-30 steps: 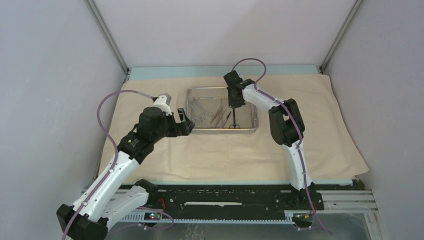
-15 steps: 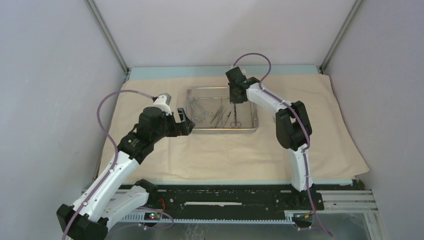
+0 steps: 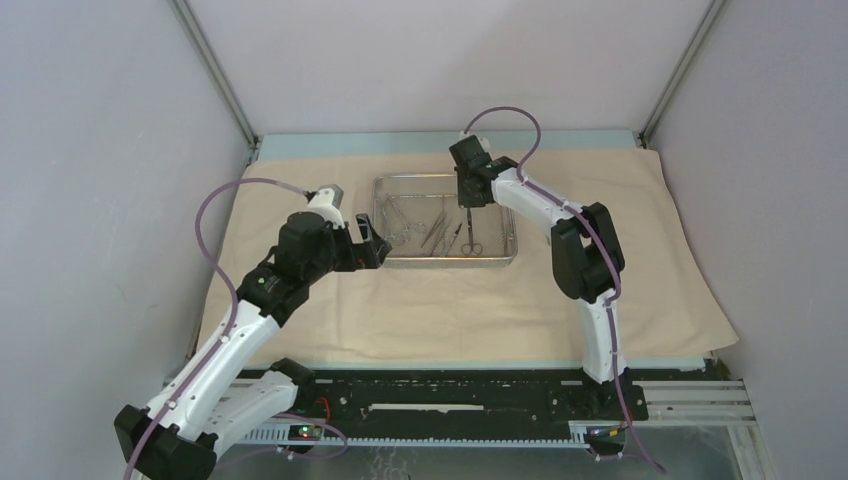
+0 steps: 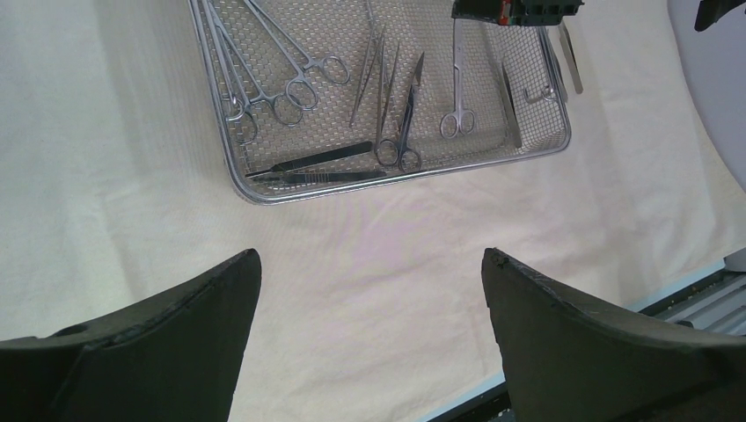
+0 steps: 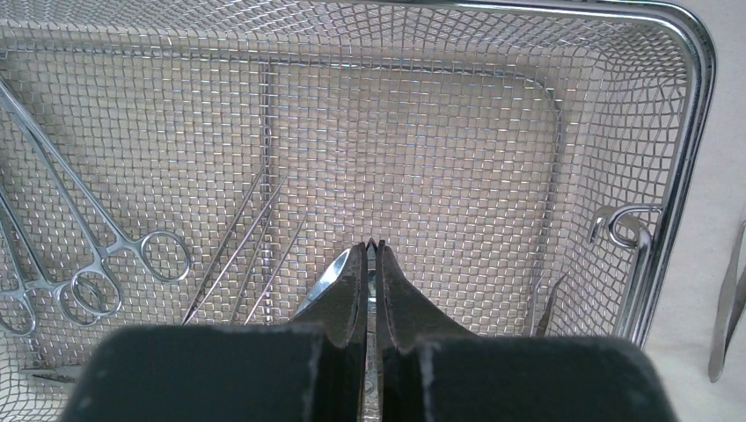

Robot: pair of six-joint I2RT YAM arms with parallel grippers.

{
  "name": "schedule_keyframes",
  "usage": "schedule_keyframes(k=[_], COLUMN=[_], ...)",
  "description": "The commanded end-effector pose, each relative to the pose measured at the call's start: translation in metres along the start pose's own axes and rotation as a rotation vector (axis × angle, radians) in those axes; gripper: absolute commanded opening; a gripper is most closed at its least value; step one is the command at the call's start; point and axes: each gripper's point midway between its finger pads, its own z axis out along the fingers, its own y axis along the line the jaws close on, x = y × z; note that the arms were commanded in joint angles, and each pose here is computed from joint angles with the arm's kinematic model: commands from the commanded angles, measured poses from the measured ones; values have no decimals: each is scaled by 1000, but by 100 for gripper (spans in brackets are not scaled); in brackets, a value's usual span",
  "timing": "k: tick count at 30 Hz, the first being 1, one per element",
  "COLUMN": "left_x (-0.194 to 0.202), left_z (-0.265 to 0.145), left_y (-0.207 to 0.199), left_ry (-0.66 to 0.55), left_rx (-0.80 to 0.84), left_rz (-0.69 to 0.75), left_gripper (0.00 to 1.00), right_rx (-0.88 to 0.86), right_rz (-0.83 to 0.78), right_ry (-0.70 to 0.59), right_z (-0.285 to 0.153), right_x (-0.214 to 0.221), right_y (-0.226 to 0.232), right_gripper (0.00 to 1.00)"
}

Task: Open and lay out the surgical kit
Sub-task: Pick up the medical item from the container.

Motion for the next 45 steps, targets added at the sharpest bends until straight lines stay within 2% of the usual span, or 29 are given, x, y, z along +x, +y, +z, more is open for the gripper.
schedule_keyframes(k=[1,19,31,38,45], left_x=[-3,-3,-4,-5,-7], left_z=[4,3,2,1,0], left_y=[-3,-2,-4,-8,-11], left_ry=[-21,-26,-35,-43,-47], left_rx=[14,15,25,48,63], left_rz=[2,4,2,-3,-7], left_gripper=[100,100,100,100,100], right_rx=[-25,-13,-18,-33,-57], right_rz=[-2,3,21,44,56], right_ry=[-99,-211,-297,-274,-169], right_z=[-32,-86,-153,-190,-212], right_x=[-29,-53,-62,-37,21], right_y=[6,5,-1,-14,-27], right_gripper=[0,0,0,0,0])
